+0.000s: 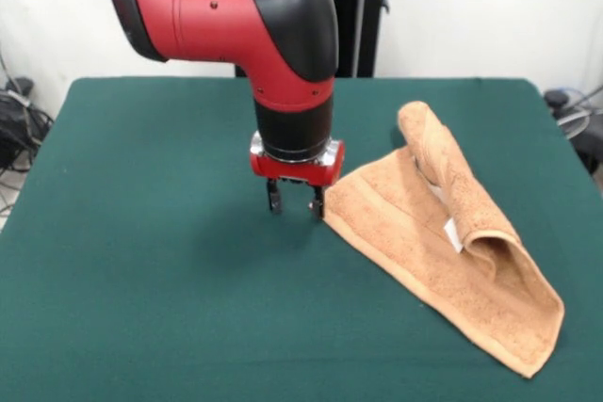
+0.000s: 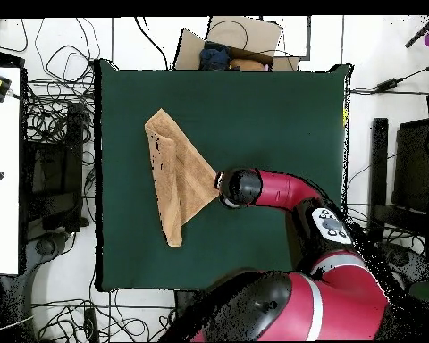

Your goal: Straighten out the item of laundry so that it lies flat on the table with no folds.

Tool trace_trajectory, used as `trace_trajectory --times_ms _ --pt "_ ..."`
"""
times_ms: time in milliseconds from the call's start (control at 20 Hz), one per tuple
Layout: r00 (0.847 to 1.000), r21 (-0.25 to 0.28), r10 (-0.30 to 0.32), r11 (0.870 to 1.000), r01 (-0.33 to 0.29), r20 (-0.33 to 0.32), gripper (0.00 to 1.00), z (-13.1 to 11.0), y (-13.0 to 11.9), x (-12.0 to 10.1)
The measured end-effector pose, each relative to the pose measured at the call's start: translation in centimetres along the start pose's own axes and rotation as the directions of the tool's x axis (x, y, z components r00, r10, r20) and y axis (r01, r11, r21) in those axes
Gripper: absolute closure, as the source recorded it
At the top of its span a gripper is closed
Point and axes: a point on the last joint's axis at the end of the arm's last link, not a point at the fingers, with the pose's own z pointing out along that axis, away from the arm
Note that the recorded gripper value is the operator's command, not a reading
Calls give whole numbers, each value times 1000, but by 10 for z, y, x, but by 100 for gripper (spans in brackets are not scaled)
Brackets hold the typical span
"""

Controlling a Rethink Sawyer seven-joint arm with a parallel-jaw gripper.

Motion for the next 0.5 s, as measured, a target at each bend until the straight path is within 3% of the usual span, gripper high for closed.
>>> trace_trajectory --times_ms 500 --pt "1000 1 -5 1000 5 1 0 -2 3 1"
